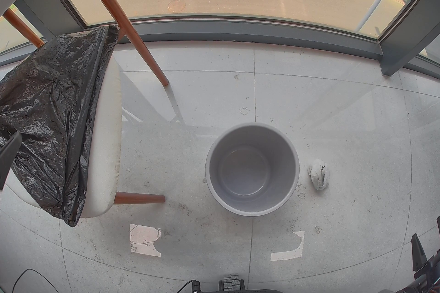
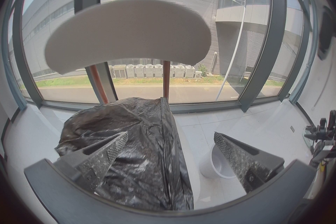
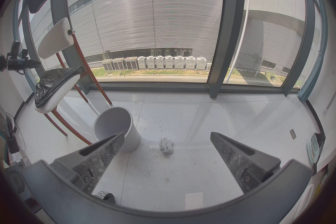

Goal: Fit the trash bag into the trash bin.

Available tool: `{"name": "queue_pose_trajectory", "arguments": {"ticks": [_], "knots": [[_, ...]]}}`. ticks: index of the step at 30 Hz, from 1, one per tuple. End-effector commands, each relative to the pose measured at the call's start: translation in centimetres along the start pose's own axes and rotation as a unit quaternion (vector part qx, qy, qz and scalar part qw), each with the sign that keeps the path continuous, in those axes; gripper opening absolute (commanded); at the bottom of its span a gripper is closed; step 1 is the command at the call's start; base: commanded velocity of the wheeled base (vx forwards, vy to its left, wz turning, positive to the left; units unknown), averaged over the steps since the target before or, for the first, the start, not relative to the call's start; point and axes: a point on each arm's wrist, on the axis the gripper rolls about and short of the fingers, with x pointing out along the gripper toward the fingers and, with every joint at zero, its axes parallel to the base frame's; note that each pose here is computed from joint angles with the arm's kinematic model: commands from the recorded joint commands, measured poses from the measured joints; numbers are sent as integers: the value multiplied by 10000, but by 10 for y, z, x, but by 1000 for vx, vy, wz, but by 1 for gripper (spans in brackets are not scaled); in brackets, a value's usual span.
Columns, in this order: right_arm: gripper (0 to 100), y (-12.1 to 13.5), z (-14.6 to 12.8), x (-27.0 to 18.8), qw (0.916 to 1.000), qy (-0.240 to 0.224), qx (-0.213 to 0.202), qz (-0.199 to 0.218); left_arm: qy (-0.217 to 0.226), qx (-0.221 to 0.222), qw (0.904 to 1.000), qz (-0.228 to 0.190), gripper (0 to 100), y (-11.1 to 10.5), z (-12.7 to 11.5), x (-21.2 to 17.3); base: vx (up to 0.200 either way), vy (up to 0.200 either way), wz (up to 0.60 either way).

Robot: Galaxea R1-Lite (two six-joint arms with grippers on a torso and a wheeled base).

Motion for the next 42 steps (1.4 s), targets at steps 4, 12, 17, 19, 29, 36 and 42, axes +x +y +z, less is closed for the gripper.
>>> {"name": "queue_pose_trajectory", "arguments": {"ticks": [4, 12, 17, 19, 29, 36, 42], "knots": [[100, 0, -5, 0, 10000, 26, 11, -7, 1350, -279, 9891, -515, 100, 1, 13, 75, 0, 0, 0], [100, 0, -5, 0, 10000, 26, 3, 0, 1769, -252, 9808, -786, 100, -8, 3, 89, 0, 0, 0], [100, 0, -5, 0, 10000, 26, 3, -7, 1943, -227, 9786, -634, 100, -7, -2, 102, 0, 0, 0], [100, 0, -5, 0, 10000, 26, 3, -7, 1967, -117, 9800, -289, 100, -6, -4, 110, 0, 0, 0], [100, 0, -5, 0, 10000, 26, -5, 0, 1752, -19, 9844, 124, 100, -4, -11, 147, 0, 0, 0], [100, 0, -5, 0, 10000, 26, -5, 0, 1768, -17, 9842, 131, 100, -5, -19, 161, 0, 0, 0], [100, 0, -5, 0, 10000, 26, -5, 0, 1904, -14, 9816, 132, 100, -5, -28, 169, 0, 0, 0]]}}
